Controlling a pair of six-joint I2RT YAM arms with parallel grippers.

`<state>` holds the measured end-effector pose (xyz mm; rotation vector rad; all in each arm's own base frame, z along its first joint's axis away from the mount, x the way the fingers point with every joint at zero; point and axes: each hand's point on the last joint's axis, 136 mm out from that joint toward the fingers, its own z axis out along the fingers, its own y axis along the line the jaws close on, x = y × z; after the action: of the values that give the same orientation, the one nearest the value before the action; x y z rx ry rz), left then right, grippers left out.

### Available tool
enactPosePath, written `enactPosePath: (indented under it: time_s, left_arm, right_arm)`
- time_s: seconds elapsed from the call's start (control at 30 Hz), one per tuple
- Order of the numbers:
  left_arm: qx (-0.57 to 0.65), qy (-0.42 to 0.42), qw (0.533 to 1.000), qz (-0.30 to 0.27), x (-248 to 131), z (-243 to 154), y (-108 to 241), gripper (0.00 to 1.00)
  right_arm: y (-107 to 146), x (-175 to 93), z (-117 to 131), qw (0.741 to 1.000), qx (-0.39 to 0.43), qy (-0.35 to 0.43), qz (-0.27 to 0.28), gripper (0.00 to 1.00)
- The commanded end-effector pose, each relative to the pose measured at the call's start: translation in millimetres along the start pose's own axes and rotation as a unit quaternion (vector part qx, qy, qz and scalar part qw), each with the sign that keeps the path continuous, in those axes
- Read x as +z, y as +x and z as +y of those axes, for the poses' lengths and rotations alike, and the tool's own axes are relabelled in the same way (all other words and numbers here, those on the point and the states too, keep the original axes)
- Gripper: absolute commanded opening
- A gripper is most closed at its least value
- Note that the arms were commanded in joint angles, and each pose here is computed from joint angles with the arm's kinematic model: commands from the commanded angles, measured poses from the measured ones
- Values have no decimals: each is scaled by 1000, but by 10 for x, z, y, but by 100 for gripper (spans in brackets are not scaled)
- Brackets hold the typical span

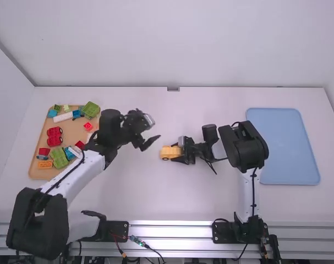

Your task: Assemble lego blocks to make yellow taxi

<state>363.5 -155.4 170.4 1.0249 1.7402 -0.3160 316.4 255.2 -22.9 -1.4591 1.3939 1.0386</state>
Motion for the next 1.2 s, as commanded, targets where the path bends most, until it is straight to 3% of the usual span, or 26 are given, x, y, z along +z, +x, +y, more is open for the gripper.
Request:
enactPosePath:
  time_s: [0.0, 0.13, 0.3, 0.33, 0.37, 0.6, 0.73, 0.77, 0.83, 1.0, 1.17]
  left_arm:
    - [-63, -105, 992, 31, -257, 469, 113, 99]
    - [-129, -205, 969, 47, -723, 971, 330, 99]
    - [-177, -270, 945, 55, -1074, 1305, 545, 99]
    - [-193, -284, 937, 58, -1169, 1382, 598, 99]
    - [-206, -294, 931, 62, -1251, 1440, 643, 99]
    - [-319, -372, 865, 107, -1828, 1774, 891, 99]
    - [-437, -441, 767, 164, -2291, 1859, 1256, 99]
    - [-445, -444, 760, 165, -2310, 1859, 1277, 99]
    - [-547, -479, 663, 181, -2501, 1786, 1644, 99]
    - [-641, -466, 581, 186, -2311, 1692, 2197, 99]
    - [-703, -420, 540, 193, -1982, 1503, 2493, 99]
  right_arm:
    - [-3, 9, 30, 1000, 1, -4, -3, 53]
    - [67, 30, 36, 1000, 6, 5, 16, 66]
    - [81, -4, 23, 1000, 16, 8, 16, 82]
    - [91, -24, -12, 999, 28, 15, 18, 96]
    - [104, -42, -46, 999, 38, 22, 21, 99]
    - [134, -278, -298, 990, 110, 78, 35, 99]
    - [65, -516, -383, 982, 115, 133, 73, 99]
    - [59, -535, -388, 981, 115, 138, 78, 99]
    - [-44, -660, -432, 973, 109, 172, 106, 99]
    - [-401, -848, -529, 960, 82, 225, 144, 99]
    - [-718, -1004, -568, 945, 66, 265, 180, 99]
